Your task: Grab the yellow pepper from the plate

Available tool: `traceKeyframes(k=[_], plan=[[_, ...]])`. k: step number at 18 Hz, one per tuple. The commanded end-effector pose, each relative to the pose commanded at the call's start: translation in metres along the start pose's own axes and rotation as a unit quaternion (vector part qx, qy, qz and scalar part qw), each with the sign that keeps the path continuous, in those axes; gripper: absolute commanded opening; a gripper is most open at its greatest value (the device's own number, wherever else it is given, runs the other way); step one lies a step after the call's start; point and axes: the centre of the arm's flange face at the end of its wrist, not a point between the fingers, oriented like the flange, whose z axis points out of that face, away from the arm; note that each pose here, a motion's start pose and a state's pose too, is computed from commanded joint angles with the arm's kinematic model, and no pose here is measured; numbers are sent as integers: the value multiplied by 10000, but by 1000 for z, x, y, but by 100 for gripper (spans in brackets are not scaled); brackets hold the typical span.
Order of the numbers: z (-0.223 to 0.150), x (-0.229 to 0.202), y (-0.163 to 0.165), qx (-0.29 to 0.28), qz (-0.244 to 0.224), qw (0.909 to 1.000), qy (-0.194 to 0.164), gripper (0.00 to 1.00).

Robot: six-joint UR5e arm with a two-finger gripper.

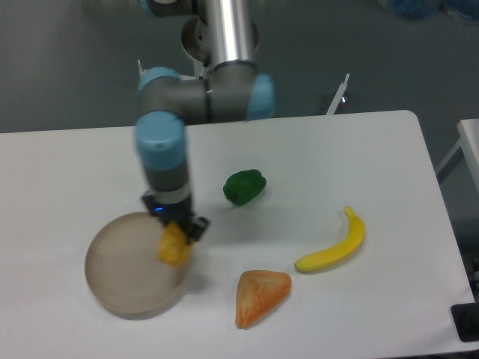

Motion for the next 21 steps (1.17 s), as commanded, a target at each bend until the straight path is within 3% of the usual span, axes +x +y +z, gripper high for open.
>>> traceKeyframes(k=[3,8,21], plan=[[2,-44,34,-29,416,9991,-44,45],[4,-91,80,-77,559,9984,-93,45],[-2,-115,91,-32,540,9983,-200,45]])
